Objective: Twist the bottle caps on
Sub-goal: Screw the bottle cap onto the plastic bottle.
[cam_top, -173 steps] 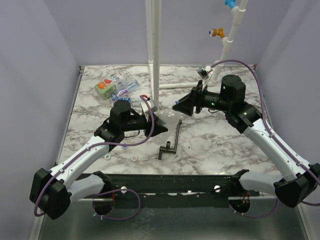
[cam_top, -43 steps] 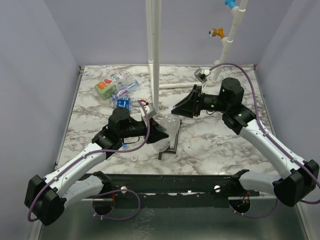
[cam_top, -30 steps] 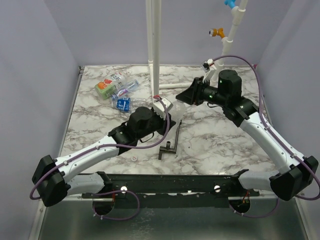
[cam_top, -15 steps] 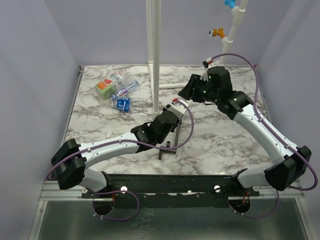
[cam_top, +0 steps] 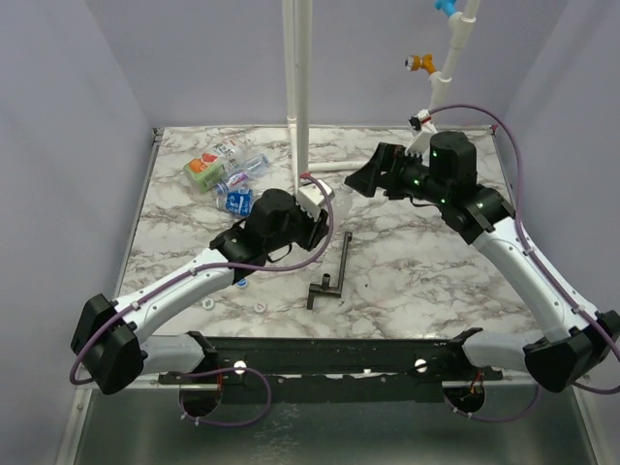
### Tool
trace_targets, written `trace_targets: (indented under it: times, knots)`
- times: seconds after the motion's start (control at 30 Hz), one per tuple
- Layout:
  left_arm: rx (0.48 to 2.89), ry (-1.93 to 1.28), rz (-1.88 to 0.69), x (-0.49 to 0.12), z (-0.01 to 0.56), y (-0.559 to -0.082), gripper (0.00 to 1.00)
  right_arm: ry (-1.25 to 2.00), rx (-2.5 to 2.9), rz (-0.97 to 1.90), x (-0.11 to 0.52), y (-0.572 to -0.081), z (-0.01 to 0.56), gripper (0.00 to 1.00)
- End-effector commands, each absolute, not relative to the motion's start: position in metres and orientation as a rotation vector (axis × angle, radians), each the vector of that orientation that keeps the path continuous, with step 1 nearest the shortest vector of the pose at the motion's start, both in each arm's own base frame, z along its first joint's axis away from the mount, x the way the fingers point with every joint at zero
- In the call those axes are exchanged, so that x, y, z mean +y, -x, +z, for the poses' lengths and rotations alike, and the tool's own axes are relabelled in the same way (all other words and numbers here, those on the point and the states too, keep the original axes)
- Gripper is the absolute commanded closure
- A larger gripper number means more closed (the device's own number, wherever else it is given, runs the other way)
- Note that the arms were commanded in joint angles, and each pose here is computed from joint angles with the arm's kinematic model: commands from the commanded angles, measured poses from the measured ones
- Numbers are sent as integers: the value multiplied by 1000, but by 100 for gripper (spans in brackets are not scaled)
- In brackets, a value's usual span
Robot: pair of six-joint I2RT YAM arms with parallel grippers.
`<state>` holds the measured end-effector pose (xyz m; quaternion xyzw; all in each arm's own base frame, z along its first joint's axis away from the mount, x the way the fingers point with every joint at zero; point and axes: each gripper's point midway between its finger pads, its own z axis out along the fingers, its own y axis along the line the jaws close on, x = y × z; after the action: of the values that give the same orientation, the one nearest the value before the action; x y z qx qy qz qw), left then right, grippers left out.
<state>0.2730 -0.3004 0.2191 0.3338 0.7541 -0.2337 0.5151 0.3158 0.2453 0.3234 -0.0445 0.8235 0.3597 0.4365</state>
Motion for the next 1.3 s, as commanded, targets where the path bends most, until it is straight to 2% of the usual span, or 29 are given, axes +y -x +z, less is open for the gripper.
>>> trace_targets:
  times: [0.0, 0.17, 0.3, 0.67, 0.87, 1.2, 1.27]
  knots:
    - [1802, -971, -930, -306, 220, -221, 100, 351, 1852, 1036, 249, -289, 356, 0]
    - [1733, -1047, -1125, -302, 237, -193, 100, 539, 1752, 1145, 256, -262, 359, 0]
    - [1683, -1064, -1237, -298, 250, -179, 100, 648, 1655, 1218, 261, -241, 358, 4]
    - [1628, -1072, -1326, -296, 259, -168, 100, 691, 1566, 1355, 268, -223, 365, 27]
    - [1614, -1071, -1325, -298, 261, -172, 100, 691, 1576, 1399, 271, -220, 364, 45]
    - [1590, -1078, -1335, -301, 263, -173, 100, 658, 1621, 1369, 270, -227, 358, 44]
    - [1588, -1079, -1335, -301, 263, -173, 100, 655, 1626, 1376, 270, -227, 359, 47]
